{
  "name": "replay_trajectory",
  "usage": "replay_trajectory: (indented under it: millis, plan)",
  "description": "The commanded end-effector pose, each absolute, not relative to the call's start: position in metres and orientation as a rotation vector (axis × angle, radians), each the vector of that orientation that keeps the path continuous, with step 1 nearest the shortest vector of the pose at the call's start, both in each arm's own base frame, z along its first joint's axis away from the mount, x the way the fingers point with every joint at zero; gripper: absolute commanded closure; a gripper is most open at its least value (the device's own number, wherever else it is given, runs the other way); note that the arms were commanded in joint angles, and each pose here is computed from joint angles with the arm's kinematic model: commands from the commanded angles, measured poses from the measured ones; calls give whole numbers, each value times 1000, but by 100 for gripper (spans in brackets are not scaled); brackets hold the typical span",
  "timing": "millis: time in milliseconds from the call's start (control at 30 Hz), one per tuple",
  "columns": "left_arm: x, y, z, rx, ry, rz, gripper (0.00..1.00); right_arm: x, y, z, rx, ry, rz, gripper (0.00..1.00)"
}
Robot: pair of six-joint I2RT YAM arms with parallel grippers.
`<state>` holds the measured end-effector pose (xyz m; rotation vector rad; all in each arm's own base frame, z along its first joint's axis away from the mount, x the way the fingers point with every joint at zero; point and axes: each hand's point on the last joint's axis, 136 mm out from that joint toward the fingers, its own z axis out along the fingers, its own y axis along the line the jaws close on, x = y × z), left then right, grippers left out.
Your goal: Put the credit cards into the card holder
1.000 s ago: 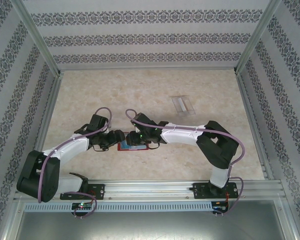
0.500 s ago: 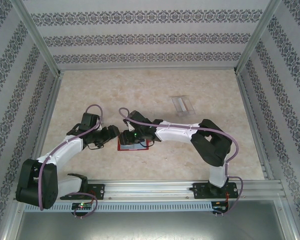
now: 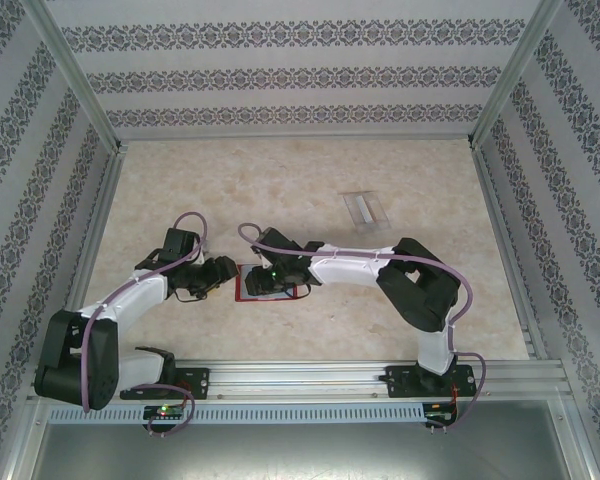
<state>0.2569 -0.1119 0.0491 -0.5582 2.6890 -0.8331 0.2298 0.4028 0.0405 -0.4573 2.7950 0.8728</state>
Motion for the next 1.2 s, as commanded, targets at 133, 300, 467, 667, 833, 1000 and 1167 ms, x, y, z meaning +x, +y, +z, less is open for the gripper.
replay_trajectory:
  millis: [133, 300, 467, 667, 833, 1000, 1167]
  plan:
    - [258, -110, 49, -546, 2681, -836, 34, 233, 393, 68, -580, 2662, 781, 63]
    - [259, -109, 48, -555, 2679, -832, 33, 244, 381, 80, -864, 2483, 542, 61]
    - [260, -108, 49, -554, 2681, -828, 33, 242, 385, 78, -1174, 2301, 297, 58]
    - [258, -104, 46, -589, 2676, -836, 33, 230, 399, 66, -1545, 1993, 258, 54]
    - [257, -102, 47, -593, 2674, -847, 33, 215, 405, 55, -1775, 1808, 303, 52]
    - [257, -101, 47, -597, 2671, -864, 34, 222, 408, 52, -1792, 1780, 387, 51]
    - [257, -103, 45, -597, 2674, -880, 37, 216, 415, 47, -1853, 1743, 444, 50]
